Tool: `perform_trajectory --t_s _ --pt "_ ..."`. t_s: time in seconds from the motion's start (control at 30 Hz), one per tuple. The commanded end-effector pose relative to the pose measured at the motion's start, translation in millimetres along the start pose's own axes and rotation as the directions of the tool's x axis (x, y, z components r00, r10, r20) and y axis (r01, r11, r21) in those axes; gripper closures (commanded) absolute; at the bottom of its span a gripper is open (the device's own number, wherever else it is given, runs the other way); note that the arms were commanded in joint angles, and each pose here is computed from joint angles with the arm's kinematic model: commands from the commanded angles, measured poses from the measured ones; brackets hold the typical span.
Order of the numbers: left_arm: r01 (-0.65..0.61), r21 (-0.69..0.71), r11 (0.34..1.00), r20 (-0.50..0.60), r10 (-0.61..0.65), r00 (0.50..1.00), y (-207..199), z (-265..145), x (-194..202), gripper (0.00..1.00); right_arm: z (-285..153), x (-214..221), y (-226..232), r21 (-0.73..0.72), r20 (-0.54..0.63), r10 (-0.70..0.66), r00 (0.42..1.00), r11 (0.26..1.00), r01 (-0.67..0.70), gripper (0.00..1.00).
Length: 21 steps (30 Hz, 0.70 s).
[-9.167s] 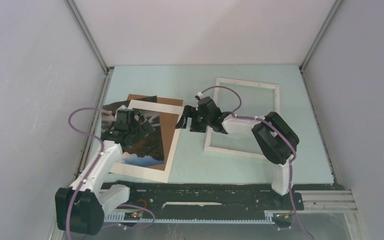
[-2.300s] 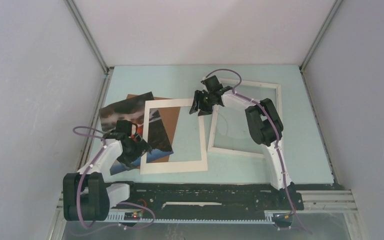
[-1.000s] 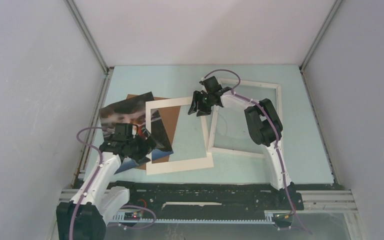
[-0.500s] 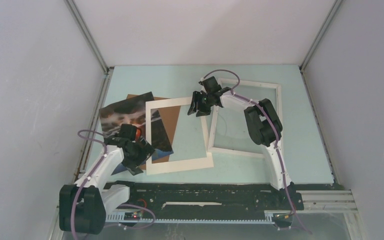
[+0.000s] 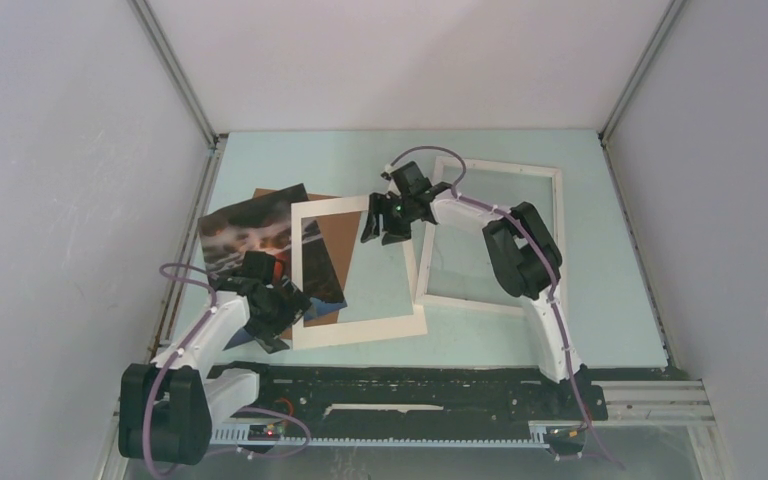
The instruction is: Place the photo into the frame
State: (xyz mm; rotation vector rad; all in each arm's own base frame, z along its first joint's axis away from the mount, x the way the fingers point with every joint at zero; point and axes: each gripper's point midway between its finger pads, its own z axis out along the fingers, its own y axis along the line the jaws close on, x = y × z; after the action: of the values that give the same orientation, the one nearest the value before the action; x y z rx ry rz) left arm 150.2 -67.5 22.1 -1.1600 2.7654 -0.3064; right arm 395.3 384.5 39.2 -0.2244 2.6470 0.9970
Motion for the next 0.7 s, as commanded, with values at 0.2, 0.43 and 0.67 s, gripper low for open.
perform_trajectory --t_s 0.2,0.43,0.67 --pt "0.003 0.021 1.0 0.035 -0.004 0.999 2 5 -1 0.0 -26 135 100 -0.24 -0.135 -0.121 0.983 0.967 0.086 0.31" --pt "0.005 0.046 0.999 0.041 -0.007 0.999 -1 4 -1 0.0 -23 181 112 -0.218 -0.137 -0.18 0.974 0.965 0.148 0.49" --pt "-0.002 0.057 0.998 0.031 0.0 1.0 -3 6 1 0.0 -3 205 97 -0.166 -0.173 -0.18 0.968 0.974 0.151 0.51"
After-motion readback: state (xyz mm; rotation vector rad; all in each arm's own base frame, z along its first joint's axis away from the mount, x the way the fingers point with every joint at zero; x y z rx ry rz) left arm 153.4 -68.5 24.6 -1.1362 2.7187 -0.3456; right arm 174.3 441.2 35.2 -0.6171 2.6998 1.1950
